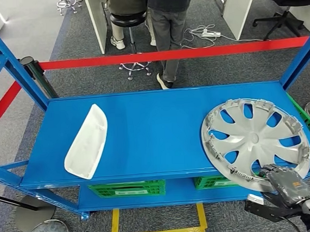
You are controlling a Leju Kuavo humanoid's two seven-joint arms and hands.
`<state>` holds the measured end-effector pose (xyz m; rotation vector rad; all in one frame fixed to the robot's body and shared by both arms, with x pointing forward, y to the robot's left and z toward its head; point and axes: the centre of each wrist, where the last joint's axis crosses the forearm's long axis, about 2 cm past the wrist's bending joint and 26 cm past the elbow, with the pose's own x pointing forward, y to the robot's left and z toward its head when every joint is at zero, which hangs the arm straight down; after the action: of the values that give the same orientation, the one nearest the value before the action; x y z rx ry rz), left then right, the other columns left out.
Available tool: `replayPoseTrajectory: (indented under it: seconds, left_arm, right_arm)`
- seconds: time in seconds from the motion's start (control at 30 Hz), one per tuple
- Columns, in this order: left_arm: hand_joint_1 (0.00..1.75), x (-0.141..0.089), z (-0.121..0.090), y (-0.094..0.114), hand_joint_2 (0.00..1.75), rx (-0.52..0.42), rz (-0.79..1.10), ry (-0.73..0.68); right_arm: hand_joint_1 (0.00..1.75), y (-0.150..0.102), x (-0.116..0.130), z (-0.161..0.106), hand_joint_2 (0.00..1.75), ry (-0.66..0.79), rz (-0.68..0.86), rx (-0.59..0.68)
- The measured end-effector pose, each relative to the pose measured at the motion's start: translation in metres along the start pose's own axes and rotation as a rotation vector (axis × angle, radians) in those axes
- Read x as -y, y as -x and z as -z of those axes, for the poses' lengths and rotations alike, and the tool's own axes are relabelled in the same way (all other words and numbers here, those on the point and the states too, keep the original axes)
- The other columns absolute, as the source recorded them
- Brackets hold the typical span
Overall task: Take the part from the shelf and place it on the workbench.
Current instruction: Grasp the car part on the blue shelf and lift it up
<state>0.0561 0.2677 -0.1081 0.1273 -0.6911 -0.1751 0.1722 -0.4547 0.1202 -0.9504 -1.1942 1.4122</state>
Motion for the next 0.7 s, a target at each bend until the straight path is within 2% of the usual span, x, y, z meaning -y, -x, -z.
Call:
replayPoseTrajectory:
  seconds: [0.43,0.7]
  left_arm:
    - [0.0,0.0,0.001,-0.001,0.0,0.002,-0.008,0.0]
    - [0.0,0.002,0.0,-0.001,0.0,0.002,-0.019,-0.003]
  right_arm:
    - [1.75,0.002,0.001,-0.001,1.75,0.015,-0.026,-0.005]
    - [1.75,-0.009,0.012,0.005,1.75,0.14,-0.045,0.033]
